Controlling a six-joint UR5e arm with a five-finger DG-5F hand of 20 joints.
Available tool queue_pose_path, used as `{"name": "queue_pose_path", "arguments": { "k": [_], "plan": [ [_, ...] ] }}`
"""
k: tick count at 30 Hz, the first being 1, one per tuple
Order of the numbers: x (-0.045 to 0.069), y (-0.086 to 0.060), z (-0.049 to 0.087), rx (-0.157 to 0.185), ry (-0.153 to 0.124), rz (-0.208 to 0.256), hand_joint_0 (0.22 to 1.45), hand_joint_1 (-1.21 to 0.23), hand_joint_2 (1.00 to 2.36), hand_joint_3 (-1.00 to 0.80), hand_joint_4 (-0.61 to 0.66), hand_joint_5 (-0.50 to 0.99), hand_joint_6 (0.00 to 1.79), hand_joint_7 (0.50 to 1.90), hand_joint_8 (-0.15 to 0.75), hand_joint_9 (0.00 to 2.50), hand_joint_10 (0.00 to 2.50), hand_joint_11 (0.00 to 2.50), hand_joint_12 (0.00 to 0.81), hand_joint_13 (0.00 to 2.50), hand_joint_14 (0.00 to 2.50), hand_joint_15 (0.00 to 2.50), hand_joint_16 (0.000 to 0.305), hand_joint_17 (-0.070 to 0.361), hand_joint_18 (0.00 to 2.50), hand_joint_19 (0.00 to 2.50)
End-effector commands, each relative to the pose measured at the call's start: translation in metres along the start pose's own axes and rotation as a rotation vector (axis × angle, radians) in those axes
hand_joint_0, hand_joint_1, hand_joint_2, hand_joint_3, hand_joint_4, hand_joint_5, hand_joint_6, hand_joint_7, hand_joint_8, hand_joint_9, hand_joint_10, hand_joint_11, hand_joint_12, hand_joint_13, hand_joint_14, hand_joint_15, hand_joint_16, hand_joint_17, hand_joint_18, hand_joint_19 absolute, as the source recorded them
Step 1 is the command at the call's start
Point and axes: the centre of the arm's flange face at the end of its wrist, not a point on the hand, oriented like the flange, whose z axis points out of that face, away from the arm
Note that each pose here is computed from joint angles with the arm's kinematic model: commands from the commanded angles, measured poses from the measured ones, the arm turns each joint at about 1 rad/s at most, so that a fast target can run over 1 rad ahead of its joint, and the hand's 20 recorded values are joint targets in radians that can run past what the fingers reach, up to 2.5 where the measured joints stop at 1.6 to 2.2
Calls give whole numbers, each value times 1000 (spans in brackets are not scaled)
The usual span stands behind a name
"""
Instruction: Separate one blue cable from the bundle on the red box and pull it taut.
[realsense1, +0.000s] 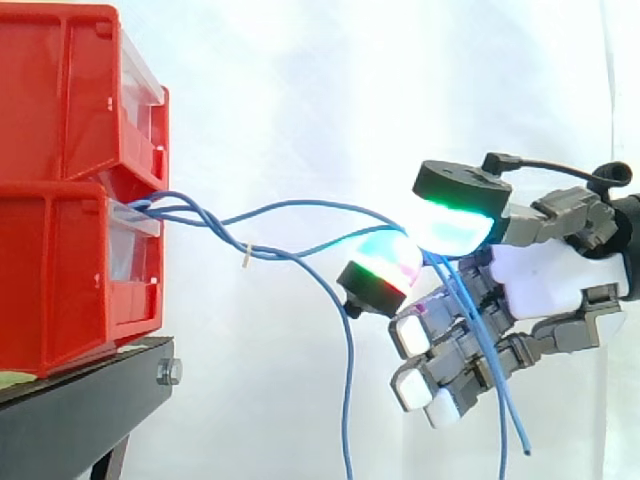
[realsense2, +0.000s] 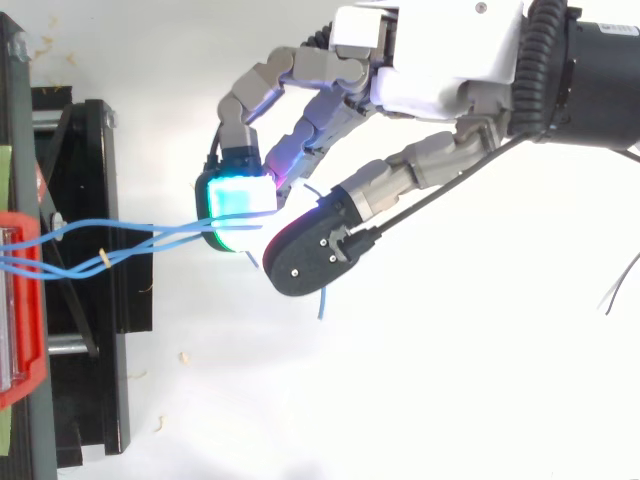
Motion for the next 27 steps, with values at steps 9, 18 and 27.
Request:
{"name": "queue_pose_path", "arguments": {
  "k": [9,18,27],
  "plan": [
    [-1,0,0,0,4,0,407,-729,1000,-500,-8,-120,927,838,217,1016,18,515,343,827,17,444,54,122,692,497],
    [-6,8,-4,-10,17,2,534,-670,1004,-461,-36,-126,914,947,192,1006,20,537,312,801,20,489,46,103,602,574],
    [-8,12,-9,8,19,-1,589,-741,1018,-283,-35,-145,926,921,188,971,18,541,305,789,20,482,44,99,589,577]
  ]
}}
